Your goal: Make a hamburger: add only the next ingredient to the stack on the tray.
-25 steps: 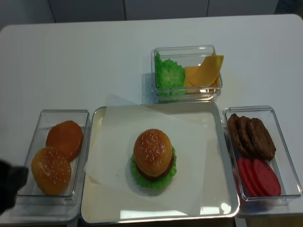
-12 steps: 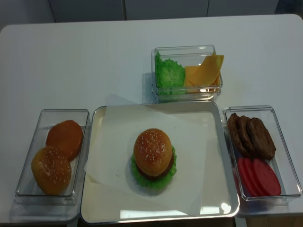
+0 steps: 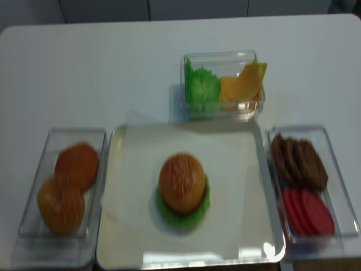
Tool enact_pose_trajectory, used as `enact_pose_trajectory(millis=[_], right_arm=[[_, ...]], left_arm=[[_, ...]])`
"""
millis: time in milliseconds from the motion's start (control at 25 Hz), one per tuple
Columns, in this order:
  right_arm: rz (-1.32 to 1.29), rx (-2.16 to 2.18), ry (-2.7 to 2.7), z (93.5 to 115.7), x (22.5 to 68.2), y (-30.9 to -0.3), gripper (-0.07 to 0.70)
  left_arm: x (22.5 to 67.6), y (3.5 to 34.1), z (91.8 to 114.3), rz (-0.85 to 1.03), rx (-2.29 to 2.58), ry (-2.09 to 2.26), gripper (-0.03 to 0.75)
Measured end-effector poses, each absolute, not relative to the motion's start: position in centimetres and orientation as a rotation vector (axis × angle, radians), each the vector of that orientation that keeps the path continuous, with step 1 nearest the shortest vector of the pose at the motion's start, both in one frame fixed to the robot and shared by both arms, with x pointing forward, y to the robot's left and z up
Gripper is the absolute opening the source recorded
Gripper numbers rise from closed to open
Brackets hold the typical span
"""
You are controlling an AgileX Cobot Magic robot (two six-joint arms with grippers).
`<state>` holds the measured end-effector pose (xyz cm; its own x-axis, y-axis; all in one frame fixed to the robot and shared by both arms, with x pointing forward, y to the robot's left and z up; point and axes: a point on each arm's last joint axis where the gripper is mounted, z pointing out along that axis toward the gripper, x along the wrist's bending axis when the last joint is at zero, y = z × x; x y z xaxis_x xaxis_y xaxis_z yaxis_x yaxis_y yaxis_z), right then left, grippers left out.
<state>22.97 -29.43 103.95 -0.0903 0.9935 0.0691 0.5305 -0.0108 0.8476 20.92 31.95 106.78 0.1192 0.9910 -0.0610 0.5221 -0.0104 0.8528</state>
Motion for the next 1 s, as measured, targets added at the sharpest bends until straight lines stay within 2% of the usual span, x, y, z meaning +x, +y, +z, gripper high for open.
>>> enact_pose_trajectory(millis=[320,1000], right_arm=[[1.004,1.592,1.677,104.0,23.0,-29.4,0.179],[1.003,1.590,1.679,104.0,23.0,-29.4,0.179]], left_arm=[[22.3,31.1,104.3,0.711,1.713,1.497,0.408],[22.8,30.7,103.9,0.704,1.723,1.455,0.408]])
